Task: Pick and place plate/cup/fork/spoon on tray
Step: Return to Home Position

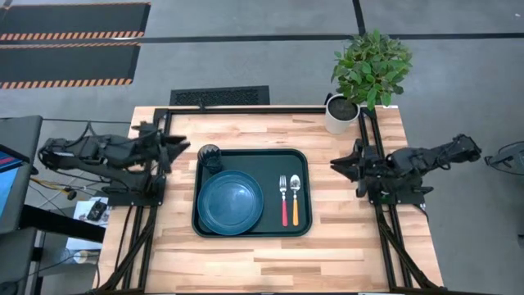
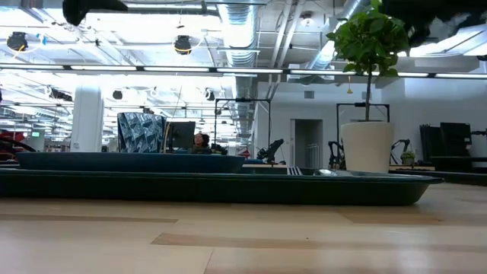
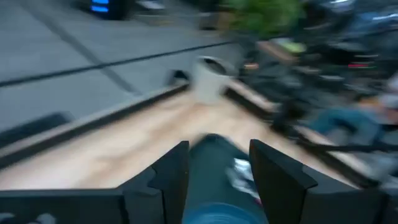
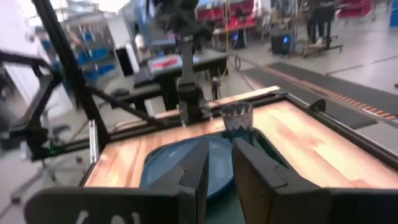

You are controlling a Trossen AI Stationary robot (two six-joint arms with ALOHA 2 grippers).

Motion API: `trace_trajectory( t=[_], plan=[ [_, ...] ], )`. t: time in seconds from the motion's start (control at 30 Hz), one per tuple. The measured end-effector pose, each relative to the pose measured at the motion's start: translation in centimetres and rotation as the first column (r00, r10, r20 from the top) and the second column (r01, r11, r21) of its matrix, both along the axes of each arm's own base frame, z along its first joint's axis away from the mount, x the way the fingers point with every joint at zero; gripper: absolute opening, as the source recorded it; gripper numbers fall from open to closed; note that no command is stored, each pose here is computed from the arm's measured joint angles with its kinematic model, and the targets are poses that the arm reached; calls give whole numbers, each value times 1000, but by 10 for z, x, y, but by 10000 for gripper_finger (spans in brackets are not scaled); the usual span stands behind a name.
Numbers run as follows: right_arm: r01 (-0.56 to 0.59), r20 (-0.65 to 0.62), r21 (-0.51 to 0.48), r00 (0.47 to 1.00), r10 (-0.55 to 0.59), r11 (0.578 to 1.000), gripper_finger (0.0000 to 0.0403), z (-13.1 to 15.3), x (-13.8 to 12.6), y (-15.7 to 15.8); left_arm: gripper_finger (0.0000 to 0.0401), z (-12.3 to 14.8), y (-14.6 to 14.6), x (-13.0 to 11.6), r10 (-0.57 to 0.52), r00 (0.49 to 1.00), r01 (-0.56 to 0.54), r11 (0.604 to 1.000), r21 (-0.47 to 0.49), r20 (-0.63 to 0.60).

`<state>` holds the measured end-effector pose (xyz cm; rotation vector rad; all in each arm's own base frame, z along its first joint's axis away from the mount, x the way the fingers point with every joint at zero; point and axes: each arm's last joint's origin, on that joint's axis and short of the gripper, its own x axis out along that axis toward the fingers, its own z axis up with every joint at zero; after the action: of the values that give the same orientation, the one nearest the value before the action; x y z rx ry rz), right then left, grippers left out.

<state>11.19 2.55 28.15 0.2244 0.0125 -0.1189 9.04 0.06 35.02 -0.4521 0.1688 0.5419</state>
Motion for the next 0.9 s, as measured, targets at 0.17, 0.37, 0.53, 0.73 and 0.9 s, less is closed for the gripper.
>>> trace_trajectory(
  t=[0.17,0.37,0.53,0.73,0.9],
  plan=[
    [11,107,40,994,-15,999,97,-22,-21,-9,153,-31,-10,-4,-194,974,196,981,-2,115],
    [16,199,93,979,-34,996,97,-39,-42,-17,153,-72,-15,-11,-279,948,286,958,-29,157],
    [50,158,109,985,-67,993,97,-53,-35,-16,153,-101,-17,-15,-327,919,345,938,-45,218],
    [79,152,164,983,-104,983,97,-85,-24,-14,153,-133,-21,-13,-371,882,398,917,-38,291],
    [76,139,181,985,-102,981,97,-106,-18,-12,153,-157,-24,-8,-377,876,407,912,-42,302]
  ],
)
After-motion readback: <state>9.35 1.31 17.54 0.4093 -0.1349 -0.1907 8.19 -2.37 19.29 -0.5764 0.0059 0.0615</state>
